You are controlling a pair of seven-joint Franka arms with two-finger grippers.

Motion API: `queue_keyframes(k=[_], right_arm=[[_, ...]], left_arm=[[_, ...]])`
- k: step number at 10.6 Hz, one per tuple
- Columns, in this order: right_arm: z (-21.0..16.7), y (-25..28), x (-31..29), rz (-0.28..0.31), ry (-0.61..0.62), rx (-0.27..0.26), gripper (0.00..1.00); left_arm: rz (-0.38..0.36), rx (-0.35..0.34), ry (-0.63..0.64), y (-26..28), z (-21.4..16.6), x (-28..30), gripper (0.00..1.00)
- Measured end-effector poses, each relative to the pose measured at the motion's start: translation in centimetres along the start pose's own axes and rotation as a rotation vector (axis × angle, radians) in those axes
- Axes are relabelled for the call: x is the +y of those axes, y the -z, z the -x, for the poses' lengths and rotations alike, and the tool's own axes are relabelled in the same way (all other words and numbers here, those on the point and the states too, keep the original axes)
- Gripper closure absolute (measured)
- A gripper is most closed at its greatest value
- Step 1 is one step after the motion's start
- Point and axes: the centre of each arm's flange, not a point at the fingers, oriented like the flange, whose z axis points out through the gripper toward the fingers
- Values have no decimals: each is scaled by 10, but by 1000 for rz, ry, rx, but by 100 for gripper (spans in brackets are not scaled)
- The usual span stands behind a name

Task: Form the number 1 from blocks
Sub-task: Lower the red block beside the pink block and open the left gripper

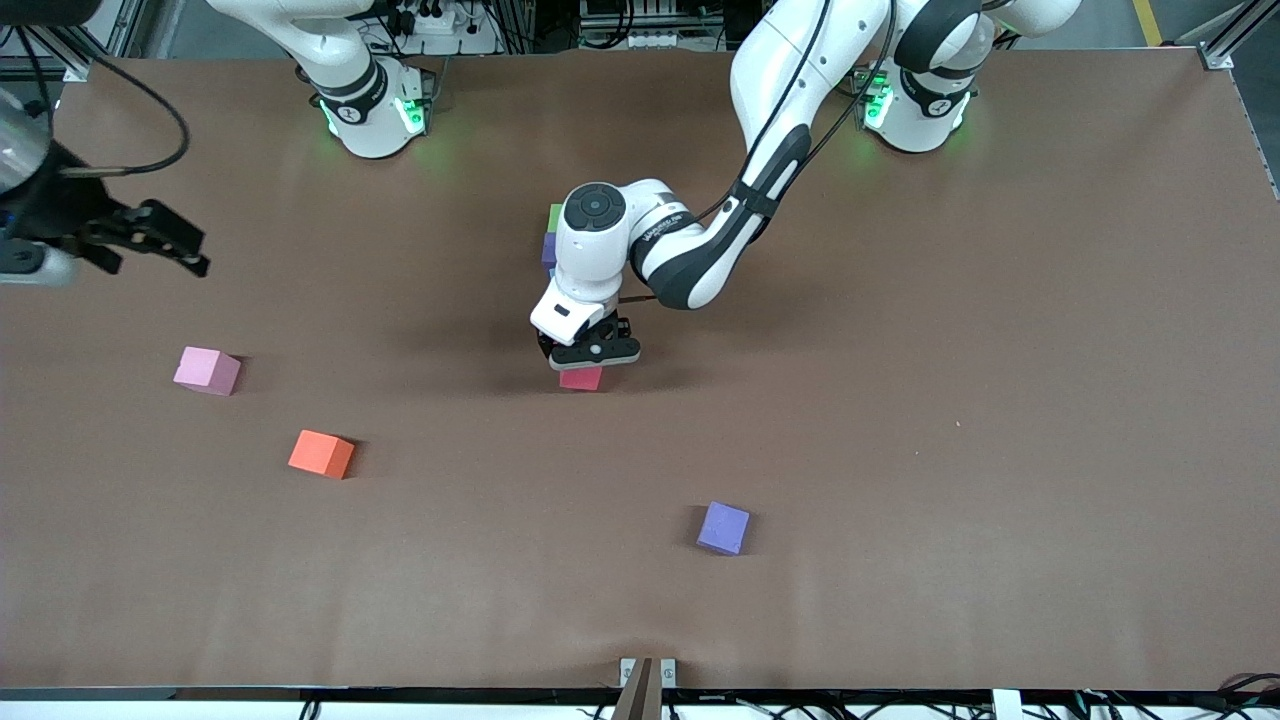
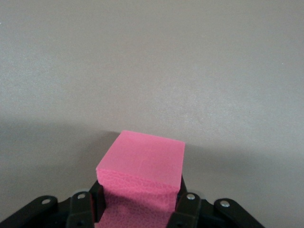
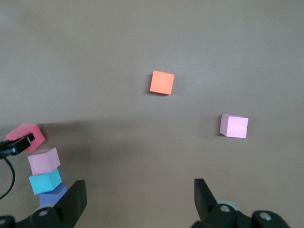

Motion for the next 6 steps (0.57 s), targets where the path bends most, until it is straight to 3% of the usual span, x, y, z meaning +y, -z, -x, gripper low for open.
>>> queue_keyframes(k=[6], right_arm=[[-3,-18,9,-18,-18,10,0]], left_arm=[[20,-3,-13,-12,14,5,44]])
